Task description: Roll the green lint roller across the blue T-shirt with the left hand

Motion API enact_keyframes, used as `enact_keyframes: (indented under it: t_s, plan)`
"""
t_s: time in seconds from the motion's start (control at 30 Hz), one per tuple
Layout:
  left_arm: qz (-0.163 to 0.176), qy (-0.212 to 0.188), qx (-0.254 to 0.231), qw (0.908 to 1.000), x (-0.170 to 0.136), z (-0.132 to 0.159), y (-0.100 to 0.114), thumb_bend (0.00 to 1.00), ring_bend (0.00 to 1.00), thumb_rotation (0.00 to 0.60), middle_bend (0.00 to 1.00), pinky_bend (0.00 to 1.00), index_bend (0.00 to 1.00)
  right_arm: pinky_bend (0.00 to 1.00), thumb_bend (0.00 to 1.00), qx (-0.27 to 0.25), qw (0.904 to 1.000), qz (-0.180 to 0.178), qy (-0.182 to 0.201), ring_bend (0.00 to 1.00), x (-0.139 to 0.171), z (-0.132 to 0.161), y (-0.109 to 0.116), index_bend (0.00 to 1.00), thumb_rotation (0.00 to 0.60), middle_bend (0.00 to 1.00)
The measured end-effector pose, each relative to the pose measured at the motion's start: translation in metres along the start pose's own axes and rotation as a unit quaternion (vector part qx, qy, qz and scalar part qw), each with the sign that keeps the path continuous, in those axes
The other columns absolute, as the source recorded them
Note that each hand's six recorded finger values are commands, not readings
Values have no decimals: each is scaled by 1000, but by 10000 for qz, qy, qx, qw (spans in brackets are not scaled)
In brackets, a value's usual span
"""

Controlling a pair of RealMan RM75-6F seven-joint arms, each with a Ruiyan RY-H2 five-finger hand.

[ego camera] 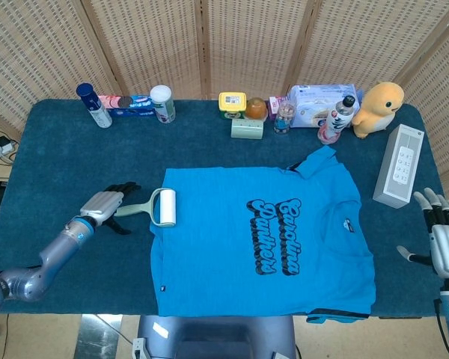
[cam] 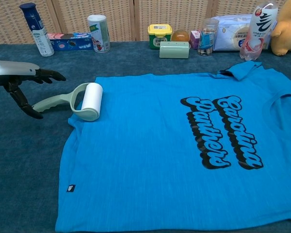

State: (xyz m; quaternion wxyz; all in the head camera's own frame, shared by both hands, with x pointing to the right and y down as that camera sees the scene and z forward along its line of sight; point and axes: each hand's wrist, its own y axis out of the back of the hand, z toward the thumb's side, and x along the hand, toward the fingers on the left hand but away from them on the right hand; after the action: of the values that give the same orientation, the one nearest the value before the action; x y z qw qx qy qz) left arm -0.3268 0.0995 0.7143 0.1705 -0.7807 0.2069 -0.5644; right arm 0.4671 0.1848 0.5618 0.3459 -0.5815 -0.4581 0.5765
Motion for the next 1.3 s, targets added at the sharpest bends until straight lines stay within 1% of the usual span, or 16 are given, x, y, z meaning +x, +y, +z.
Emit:
enact_keyframes:
  t_s: [0.07, 0.23, 0.33, 0.43, 0.57, 0.63, 0.7, 0.8, 0.9, 1.07, 1.13, 1.23, 1.3]
  plan:
    - [-96, -40, -52, 9999, 2, 3, -3, 0, 0, 600, 5, 3, 0, 0, 0, -13, 10000, -5, -15, 0, 0, -1, 1, 72, 600, 0]
    - [-247, -116, -105, 9996, 10, 11, -8, 0, 10, 600, 92, 58, 0, 0, 0, -28, 10000, -6, -21, 0, 0, -1, 1, 72, 600, 0]
    - [-305, -193, -137, 9993, 13, 18, -10, 0, 53, 600, 141, 84, 0, 0, 0, -38, 10000, -7, -21, 0, 0, -1, 1, 72, 600, 0]
    - [-331, -262, -94, 9991, 15, 23, -13, 0, 107, 600, 217, 152, 9, 0, 0, -39, 10000, -22, -29, 0, 0, -1, 2, 72, 600, 0]
    - [-353, -282, -31, 9990, 15, 25, -17, 0, 144, 600, 288, 192, 58, 0, 0, -47, 10000, -24, -34, 0, 0, -2, 2, 72, 600, 0]
    - [-341, -268, -9, 9991, 15, 25, -19, 0, 178, 600, 342, 211, 109, 0, 0, -56, 10000, -20, -27, 0, 0, -1, 2, 72, 600, 0]
    - [-299, -251, 36, 9992, 15, 24, -19, 3, 254, 600, 452, 258, 211, 0, 0, -62, 10000, -10, -14, 0, 0, 0, 2, 72, 600, 0]
    - [-180, -238, 69, 9995, 16, 24, -19, 6, 354, 600, 578, 322, 340, 0, 0, -69, 10000, -6, 5, 0, 1, 1, 2, 72, 600, 0]
    - [40, -242, 100, 9996, 18, 26, -16, 15, 416, 600, 645, 359, 416, 0, 0, -72, 10000, -22, 10, 0, 1, 1, 3, 72, 600, 0]
    - [472, -214, 209, 9984, 21, 31, -10, 38, 488, 600, 713, 421, 500, 0, 0, -78, 10000, -24, 4, 0, 1, 1, 3, 72, 600, 0]
    - [564, -187, 235, 9980, 23, 33, -11, 55, 527, 600, 743, 460, 540, 0, 0, -80, 10000, -22, 9, 0, 1, 1, 3, 72, 600, 0]
    - [651, -161, 234, 9975, 25, 36, -13, 107, 607, 600, 789, 561, 610, 0, 0, -82, 10000, -21, 7, 0, 1, 1, 3, 72, 600, 0]
    - [749, -163, 229, 9968, 27, 38, -11, 161, 653, 600, 812, 646, 658, 0, 0, -85, 10000, -31, 6, 0, 1, 1, 4, 72, 600, 0]
